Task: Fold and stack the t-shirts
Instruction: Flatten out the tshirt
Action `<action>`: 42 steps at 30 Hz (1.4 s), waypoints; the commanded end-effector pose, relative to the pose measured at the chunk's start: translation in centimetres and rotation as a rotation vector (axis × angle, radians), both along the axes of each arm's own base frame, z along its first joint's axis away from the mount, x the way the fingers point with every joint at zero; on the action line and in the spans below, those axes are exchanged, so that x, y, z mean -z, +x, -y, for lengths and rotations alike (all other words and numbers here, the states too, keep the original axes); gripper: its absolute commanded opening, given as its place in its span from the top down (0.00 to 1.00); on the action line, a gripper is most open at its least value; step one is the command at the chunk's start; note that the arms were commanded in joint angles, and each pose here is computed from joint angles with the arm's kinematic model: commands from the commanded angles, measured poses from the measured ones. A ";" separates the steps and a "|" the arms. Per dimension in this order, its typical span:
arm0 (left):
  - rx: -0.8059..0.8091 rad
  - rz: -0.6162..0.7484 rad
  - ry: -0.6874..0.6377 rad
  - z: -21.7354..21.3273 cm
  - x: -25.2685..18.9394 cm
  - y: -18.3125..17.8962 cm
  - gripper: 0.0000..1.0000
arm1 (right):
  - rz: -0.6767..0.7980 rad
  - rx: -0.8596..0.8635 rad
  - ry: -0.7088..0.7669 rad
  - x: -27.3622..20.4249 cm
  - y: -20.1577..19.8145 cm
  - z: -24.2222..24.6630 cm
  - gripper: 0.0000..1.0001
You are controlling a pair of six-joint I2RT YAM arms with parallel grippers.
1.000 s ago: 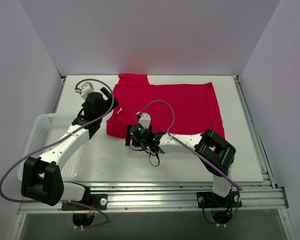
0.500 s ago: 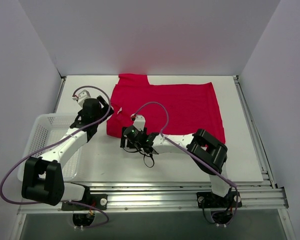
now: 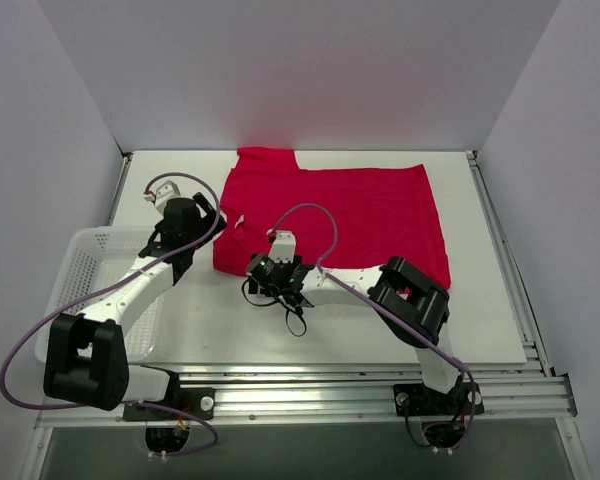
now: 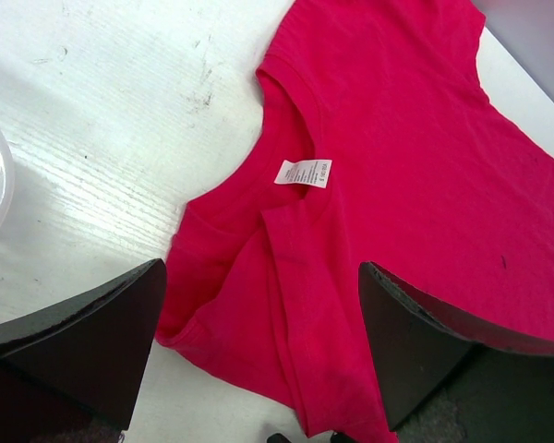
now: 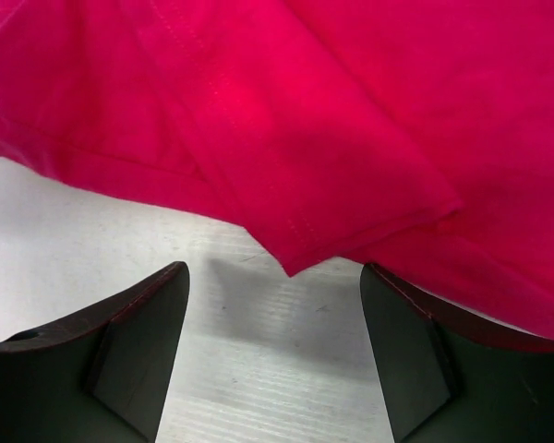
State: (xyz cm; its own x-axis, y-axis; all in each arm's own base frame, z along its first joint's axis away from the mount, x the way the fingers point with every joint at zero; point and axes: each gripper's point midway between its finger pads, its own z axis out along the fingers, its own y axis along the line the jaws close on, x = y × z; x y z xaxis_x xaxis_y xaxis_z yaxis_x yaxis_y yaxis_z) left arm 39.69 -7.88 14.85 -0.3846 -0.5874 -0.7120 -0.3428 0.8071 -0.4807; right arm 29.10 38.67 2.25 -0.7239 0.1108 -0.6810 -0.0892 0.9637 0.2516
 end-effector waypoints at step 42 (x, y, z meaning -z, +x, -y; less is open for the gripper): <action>0.031 0.025 -0.017 0.6 1.3 1.8 0.06 | 0.048 0.065 -0.130 -0.9 2.0 0.9 1.00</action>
State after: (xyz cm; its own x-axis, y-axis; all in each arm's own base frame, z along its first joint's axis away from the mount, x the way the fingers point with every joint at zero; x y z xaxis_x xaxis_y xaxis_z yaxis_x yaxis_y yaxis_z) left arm 40.78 -8.48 12.25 -0.4212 -0.5847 -0.6933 -0.3384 0.8106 -0.4780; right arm 30.37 38.42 1.51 -0.7131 0.0642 -0.6981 -0.0598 0.9866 0.1518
